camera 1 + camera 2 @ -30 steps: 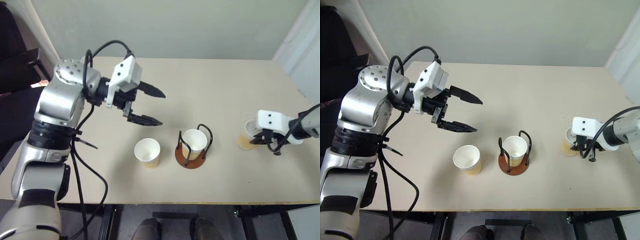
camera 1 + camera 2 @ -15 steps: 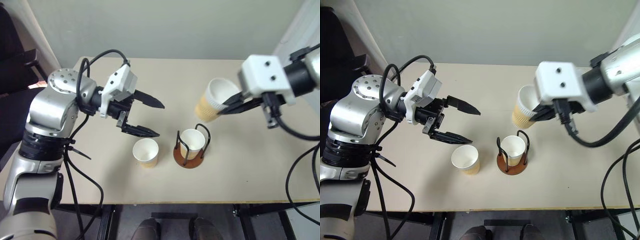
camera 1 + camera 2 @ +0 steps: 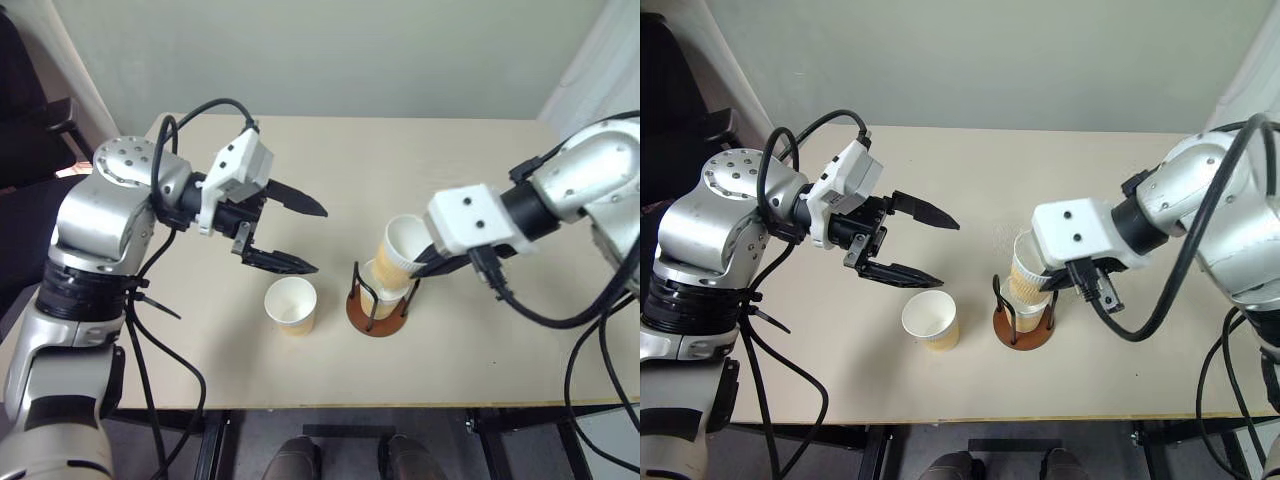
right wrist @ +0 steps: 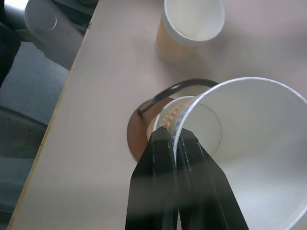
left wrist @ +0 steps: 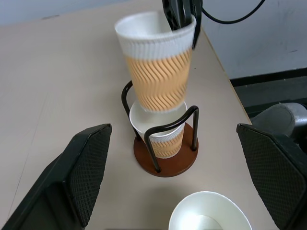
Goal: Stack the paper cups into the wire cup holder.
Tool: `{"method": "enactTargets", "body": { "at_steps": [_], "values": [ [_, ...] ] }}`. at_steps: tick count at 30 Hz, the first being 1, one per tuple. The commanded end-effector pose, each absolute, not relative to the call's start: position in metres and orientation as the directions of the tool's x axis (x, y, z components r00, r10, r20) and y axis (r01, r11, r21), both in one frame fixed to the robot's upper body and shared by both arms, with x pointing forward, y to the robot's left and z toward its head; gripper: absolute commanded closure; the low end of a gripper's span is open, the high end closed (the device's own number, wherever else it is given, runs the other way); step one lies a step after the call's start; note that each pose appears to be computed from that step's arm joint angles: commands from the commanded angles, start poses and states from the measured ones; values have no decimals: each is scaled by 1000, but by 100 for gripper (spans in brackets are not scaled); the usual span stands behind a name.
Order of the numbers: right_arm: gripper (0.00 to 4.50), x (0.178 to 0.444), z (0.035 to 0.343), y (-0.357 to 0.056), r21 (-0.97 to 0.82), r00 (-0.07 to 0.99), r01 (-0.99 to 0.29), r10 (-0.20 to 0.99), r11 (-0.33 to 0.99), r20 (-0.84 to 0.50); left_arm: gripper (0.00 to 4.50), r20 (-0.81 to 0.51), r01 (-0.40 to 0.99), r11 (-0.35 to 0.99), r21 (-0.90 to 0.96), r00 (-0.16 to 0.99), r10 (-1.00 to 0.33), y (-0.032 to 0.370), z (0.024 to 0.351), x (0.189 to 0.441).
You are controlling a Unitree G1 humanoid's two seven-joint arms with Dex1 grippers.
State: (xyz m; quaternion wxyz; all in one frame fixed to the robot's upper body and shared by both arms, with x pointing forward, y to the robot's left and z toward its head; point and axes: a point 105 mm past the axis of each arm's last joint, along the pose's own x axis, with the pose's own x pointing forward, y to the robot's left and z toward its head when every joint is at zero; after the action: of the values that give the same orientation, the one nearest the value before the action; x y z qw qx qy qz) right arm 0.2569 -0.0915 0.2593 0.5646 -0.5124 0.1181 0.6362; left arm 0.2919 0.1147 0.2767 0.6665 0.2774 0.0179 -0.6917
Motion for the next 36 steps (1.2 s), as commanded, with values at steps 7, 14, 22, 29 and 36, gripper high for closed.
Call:
{"method": "enactTargets", "body": {
  "at_steps": [7,14,22,29,36],
  "values": [
    [445,263,255,-84,-478,196,-795,586,-374,-786,0,-411,912,-126,390,50,-910,114,287,288],
    [389,267,249,-89,-464,200,-800,561,-379,-803,0,-426,912,-134,388,49,-903,114,284,287],
    [118,286,267,-90,-564,326,-800,641,-205,-695,0,-478,903,-142,405,76,-875,121,278,288],
    [49,287,290,-108,-570,400,-821,692,-20,-601,0,-516,902,-135,409,107,-850,127,273,292],
    [49,275,303,-120,-528,407,-846,722,67,-560,0,-590,921,-171,351,75,-804,148,271,271]
  ]
}}
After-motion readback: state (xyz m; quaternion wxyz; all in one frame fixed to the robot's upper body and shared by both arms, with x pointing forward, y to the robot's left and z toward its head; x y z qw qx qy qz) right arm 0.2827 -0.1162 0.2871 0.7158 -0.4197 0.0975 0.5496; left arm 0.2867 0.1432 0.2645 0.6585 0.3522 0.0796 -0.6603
